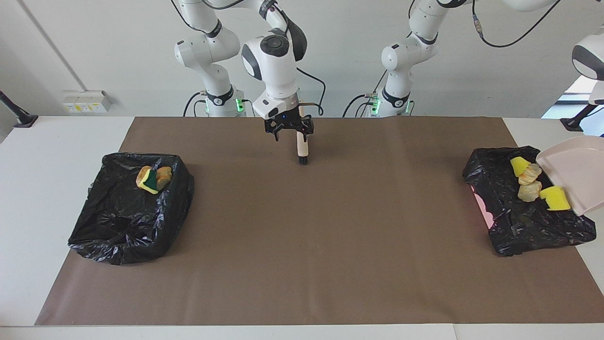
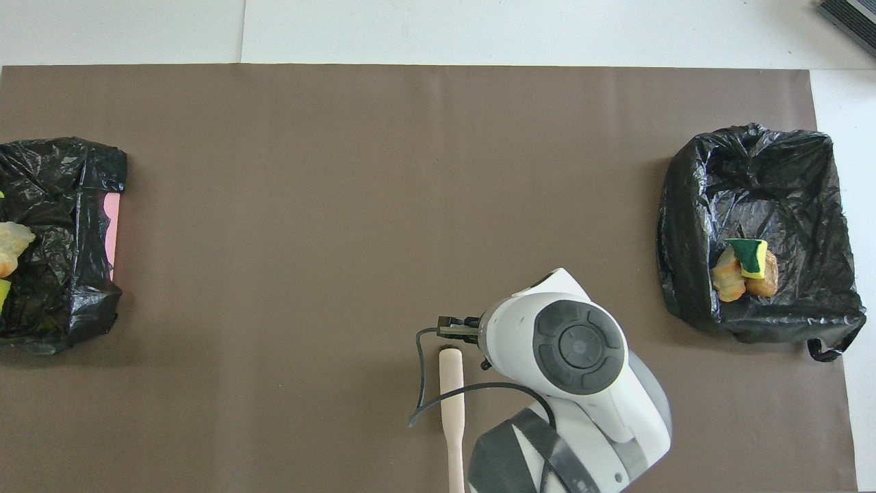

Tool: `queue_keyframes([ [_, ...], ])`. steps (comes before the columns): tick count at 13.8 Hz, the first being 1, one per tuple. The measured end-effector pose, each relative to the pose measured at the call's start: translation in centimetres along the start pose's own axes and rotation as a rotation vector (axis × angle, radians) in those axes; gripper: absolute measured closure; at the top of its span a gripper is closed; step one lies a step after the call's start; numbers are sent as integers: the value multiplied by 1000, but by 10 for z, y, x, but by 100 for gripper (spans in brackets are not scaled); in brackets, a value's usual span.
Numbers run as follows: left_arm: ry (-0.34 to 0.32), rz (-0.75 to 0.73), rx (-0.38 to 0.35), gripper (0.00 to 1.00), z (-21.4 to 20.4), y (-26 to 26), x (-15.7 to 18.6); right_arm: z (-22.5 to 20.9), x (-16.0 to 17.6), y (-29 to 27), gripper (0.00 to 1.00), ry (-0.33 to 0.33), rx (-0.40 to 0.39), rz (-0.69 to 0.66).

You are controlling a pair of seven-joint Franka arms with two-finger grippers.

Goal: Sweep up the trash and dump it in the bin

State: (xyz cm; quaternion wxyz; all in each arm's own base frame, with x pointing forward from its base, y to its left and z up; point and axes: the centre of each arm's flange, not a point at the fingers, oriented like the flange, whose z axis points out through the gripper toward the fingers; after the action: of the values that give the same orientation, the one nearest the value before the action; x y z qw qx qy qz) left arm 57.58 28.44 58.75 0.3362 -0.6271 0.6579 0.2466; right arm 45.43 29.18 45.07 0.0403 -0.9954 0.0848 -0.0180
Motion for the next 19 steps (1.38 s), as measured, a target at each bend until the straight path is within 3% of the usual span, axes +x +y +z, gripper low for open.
queue_keyframes([
  [3,-61,19,12,68,-21,0,-8,-26,45,37,0,51,11,81],
  [5,-42,-25,4,68,-49,6,-14,-56,70,63,0,59,7,101],
  [9,214,-230,-94,68,-94,21,11,-137,101,110,0,77,-10,92],
  [12,385,-387,-186,68,-119,13,76,-174,107,129,0,111,-69,100],
  [19,585,-761,-420,68,-221,-6,249,-249,115,209,0,78,-117,79],
])
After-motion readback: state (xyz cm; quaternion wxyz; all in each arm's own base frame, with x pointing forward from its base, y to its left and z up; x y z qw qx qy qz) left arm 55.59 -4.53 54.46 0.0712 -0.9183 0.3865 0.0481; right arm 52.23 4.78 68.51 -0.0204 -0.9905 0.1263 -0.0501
